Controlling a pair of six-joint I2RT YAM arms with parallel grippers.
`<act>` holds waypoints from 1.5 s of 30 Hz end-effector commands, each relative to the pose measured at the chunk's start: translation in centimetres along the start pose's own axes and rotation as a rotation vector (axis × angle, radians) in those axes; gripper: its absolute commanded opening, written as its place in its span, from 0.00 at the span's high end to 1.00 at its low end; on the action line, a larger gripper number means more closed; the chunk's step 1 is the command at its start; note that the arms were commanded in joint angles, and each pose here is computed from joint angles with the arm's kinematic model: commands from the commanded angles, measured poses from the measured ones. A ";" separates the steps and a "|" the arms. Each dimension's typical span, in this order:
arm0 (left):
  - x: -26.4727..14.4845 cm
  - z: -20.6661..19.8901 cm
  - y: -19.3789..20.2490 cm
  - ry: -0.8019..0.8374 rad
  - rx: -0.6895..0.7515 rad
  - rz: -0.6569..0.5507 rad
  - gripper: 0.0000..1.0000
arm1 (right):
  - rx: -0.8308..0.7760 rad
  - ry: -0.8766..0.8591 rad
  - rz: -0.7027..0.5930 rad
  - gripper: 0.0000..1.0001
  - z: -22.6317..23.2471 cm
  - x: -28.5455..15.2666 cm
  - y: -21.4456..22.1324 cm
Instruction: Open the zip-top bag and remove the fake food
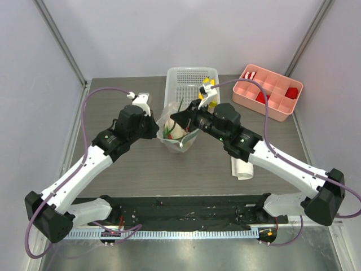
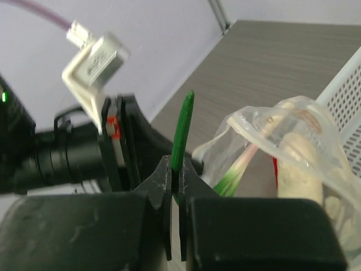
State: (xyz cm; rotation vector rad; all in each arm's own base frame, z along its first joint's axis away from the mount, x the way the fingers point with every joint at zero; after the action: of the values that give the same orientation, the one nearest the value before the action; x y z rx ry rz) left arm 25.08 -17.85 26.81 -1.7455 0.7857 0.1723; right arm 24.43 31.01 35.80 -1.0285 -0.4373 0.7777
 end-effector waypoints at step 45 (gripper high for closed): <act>8.4 0.0 4.1 0.058 -0.262 0.278 1.00 | 0.244 0.315 0.300 0.91 -10.7 -11.6 20.0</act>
State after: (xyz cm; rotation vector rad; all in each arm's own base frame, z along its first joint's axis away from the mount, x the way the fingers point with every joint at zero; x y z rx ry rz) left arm 27.46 -19.84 17.89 -1.7874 1.0596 0.4613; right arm 16.54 23.30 14.48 -0.9821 -0.0032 0.9759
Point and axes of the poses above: each gripper's point midway between its finger pads, its own x axis out along the fingers, its own z axis along the line the jaws close on, y = z × x, the point moved 5 cm from there along -x, back along the fingers, and after that the axes turned 2 degrees about -x, right-handed, at the moved point
